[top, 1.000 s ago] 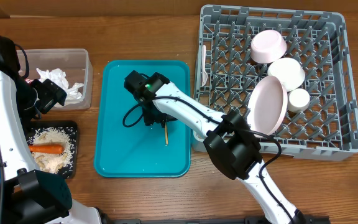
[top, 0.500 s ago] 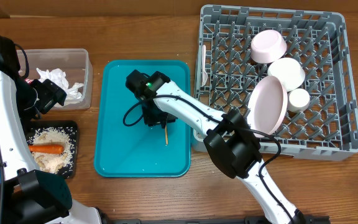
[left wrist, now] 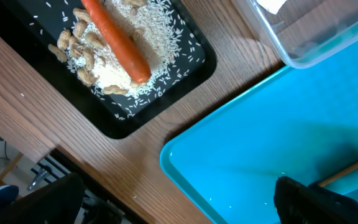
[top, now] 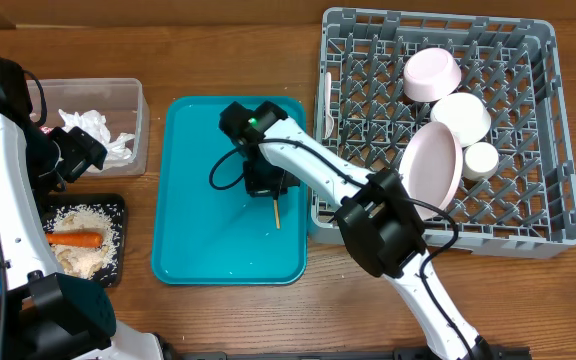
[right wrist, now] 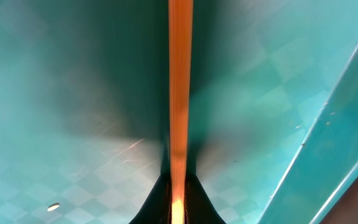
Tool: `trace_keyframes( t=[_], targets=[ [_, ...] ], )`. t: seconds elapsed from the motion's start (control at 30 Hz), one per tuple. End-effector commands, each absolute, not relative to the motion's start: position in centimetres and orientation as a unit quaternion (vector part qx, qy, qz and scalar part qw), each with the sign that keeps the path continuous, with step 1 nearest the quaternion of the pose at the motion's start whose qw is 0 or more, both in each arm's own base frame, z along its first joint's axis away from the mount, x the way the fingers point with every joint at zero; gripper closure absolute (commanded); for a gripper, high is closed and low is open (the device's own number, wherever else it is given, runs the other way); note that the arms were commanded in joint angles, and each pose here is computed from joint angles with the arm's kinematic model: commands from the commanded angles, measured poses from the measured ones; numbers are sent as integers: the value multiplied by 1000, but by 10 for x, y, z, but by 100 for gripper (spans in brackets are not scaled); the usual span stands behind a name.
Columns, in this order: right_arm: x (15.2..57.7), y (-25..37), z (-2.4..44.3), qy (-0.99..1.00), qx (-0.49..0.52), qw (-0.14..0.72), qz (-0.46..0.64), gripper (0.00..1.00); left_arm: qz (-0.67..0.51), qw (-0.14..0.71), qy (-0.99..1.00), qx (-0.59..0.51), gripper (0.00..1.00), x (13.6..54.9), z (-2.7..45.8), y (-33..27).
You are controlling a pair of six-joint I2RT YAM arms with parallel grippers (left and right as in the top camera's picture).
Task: Sort waste into correct bins and load items into the dishwasher rack
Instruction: 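Carry the stick right and lower it into the rack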
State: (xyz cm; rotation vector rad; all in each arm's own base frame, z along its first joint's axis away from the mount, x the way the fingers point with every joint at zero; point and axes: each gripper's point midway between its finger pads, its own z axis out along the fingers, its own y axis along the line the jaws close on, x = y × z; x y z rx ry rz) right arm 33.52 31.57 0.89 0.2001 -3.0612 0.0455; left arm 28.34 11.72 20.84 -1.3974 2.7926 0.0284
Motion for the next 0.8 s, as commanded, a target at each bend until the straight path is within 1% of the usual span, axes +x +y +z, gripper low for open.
trace_keyframes(
  t=[0.0,0.1,0.13,0.2,0.23,0.33,0.4,0.47,0.57,0.67,0.77],
  targets=[
    [347,323,52,-998,65,-7,-20,96,16,10,898,-440,0,282,207,119],
    [366,319,119,-994,49,-68,-67,96,16,10,898,-440,0,283,207,119],
    [374,312,148,-991,39,-95,-86,96,16,10,898,-440,0,282,207,119],
    [386,299,188,-984,33,-135,-111,96,16,10,898,-440,0,282,207,119],
    [396,283,219,-977,29,-170,-125,96,16,10,898,-440,0,282,207,119],
    [417,240,257,-967,14,-218,-133,96,16,10,898,-440,0,283,207,119],
    [432,207,261,-966,-20,-226,-126,96,16,10,898,-440,0,283,207,119],
    [439,189,257,-967,-34,-218,-129,96,16,10,898,-440,0,283,207,119],
    [450,180,247,-966,-19,-198,-164,96,16,10,895,-446,0,283,207,119],
    [461,178,226,-970,-17,-185,-156,96,15,12,891,-454,0,284,208,119],
    [466,183,207,-974,-15,-171,-151,92,15,14,891,-453,0,284,208,119]
  ],
)
